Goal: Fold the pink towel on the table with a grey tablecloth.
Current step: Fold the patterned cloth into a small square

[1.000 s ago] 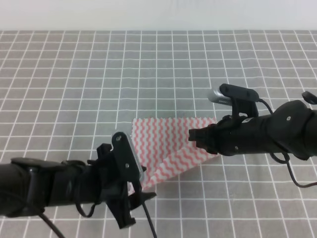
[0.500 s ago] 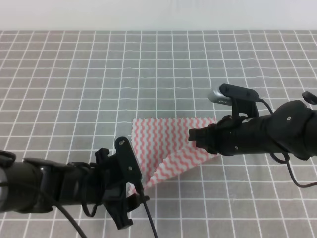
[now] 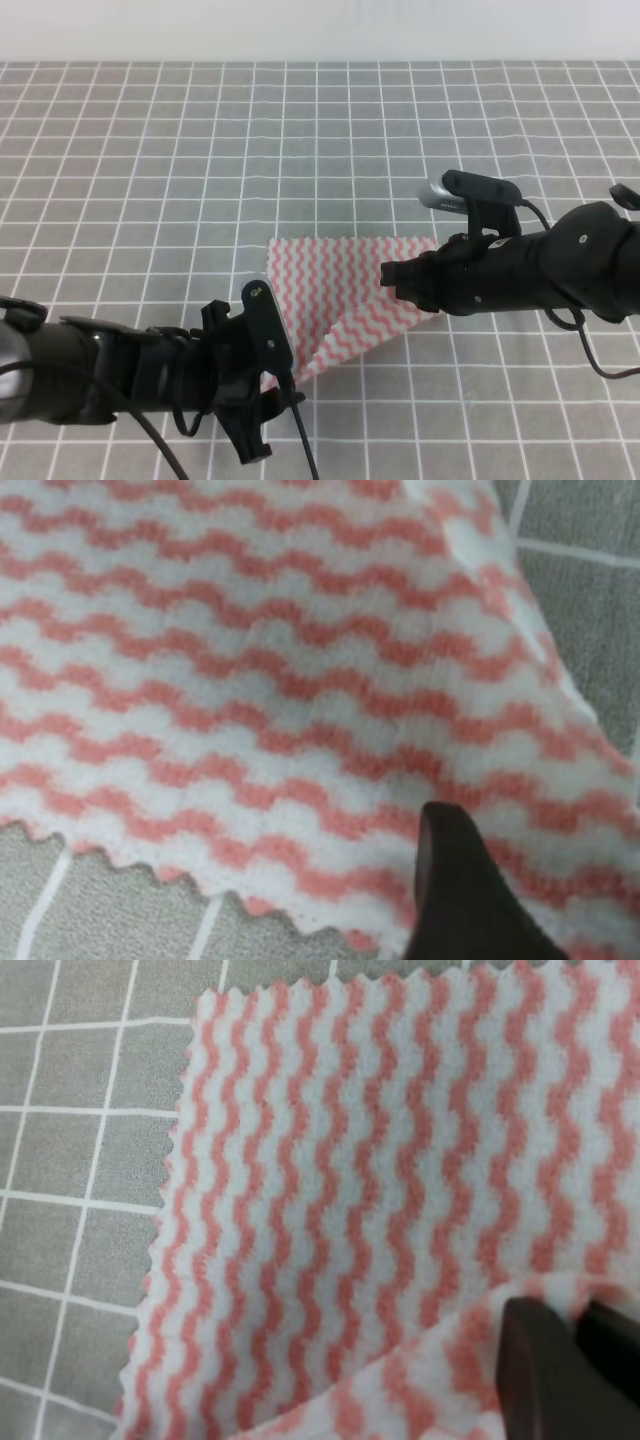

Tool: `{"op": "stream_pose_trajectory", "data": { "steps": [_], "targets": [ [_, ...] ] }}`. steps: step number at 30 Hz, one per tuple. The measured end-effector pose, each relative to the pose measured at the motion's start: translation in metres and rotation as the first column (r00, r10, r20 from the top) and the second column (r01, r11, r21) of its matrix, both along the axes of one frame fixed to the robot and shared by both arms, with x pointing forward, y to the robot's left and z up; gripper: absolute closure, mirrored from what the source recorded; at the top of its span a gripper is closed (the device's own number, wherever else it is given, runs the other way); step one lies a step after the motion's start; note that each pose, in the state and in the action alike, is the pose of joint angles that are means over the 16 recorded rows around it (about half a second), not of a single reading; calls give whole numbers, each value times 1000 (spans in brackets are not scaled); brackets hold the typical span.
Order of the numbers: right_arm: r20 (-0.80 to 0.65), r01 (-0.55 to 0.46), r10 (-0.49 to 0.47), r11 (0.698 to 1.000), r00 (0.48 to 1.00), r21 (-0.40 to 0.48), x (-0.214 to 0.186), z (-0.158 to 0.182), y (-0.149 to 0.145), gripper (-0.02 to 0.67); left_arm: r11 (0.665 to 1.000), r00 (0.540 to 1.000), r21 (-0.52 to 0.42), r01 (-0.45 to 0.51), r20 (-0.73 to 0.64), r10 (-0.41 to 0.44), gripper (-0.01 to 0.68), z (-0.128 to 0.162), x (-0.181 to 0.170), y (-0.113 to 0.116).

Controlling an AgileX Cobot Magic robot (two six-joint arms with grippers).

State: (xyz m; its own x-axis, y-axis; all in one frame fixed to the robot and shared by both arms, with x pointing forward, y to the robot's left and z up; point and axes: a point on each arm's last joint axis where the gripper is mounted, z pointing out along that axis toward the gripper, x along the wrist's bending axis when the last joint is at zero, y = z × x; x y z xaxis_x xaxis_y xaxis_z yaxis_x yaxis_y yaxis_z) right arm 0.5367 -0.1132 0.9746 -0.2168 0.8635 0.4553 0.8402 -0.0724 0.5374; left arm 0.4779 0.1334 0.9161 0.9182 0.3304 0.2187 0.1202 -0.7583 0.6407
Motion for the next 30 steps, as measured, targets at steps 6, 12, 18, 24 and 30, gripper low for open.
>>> {"op": "stream_pose_trajectory", "data": {
  "steps": [6, 12, 18, 24, 30],
  "targets": [
    [0, -2, 2, 1000, 1000, -1, 0, 0, 0, 663, 1000, 1000, 6, 0, 1, 0, 414, -1, 0, 0],
    [0, -3, 3, 1000, 1000, -2, 0, 0, 0, 664, 1000, 1000, 6, -10, -2, 10, 495, -1, 1, 1],
    [-1, -4, 4, 1000, 1000, -3, 0, 0, 0, 663, 1000, 1000, 8, -15, -3, 15, 579, -1, 1, 1],
    [-1, -4, 4, 1000, 1000, -3, 0, 0, 0, 663, 998, 998, -6, -55, -17, 55, 646, 1, 4, 0],
    [-6, 6, -6, 1000, 1000, -2, 2, -1, -3, 663, 992, 992, -32, -119, -40, 117, 671, 5, 9, -1]
  ]
}}
